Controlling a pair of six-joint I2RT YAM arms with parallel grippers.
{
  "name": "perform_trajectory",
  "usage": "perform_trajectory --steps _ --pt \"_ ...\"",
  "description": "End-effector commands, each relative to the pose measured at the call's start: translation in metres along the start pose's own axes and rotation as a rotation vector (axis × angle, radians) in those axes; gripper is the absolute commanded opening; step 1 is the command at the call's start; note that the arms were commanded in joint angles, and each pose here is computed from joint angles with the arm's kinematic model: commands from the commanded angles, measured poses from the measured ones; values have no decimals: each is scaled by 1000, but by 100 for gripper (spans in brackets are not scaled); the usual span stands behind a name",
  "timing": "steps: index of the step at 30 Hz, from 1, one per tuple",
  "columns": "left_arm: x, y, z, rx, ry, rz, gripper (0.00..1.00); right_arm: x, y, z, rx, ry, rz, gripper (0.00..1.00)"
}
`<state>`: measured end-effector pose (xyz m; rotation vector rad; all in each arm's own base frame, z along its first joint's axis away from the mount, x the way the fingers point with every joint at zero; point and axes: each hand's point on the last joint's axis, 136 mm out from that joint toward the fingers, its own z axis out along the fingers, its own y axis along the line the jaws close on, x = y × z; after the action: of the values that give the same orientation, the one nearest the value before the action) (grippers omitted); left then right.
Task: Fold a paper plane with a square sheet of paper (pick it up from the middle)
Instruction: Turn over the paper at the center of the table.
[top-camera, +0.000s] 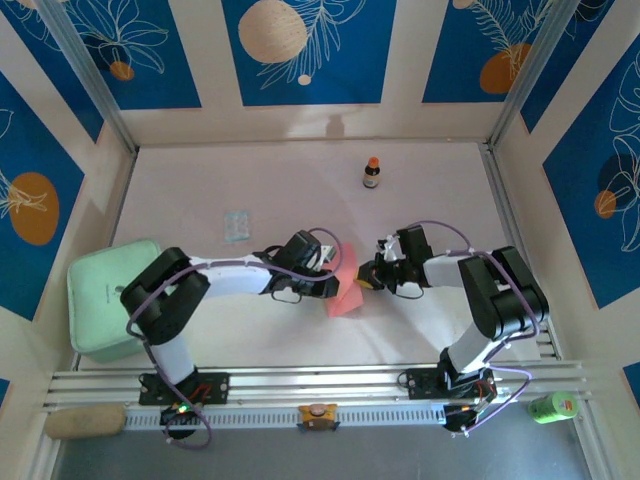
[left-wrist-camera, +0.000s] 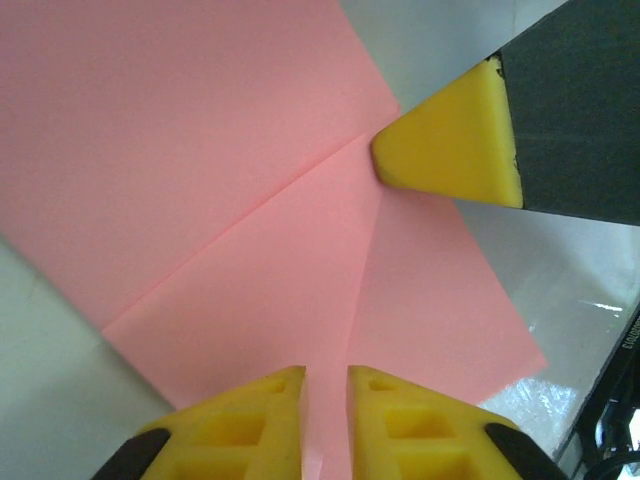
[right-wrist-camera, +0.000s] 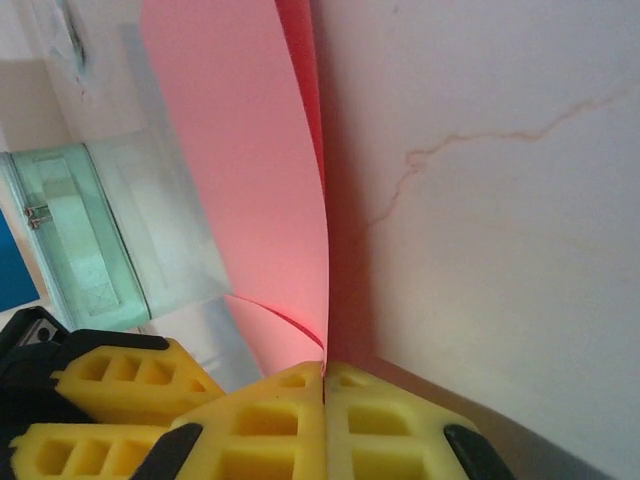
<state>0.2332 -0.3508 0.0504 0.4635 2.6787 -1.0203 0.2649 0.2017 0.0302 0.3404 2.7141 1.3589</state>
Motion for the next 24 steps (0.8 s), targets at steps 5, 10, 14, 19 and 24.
perform_trajectory --steps 5,10,14,19,24 --pt "-16 7 -41 -110 -144 32 24 -8 23 -29 142 -98 -146 5" --pt "-26 12 -68 -173 -246 40 25 -13 31 -58 346 -200 -247 4" --pt "-28 21 -87 -227 -316 24 27 -24 25 -95 647 -294 -286 4" --pt "-26 32 -104 -267 -391 -14 29 -35 27 -125 906 -369 -364 3" --pt "-25 43 -123 -321 -452 -44 30 -44 26 -130 1107 -388 -446 2"
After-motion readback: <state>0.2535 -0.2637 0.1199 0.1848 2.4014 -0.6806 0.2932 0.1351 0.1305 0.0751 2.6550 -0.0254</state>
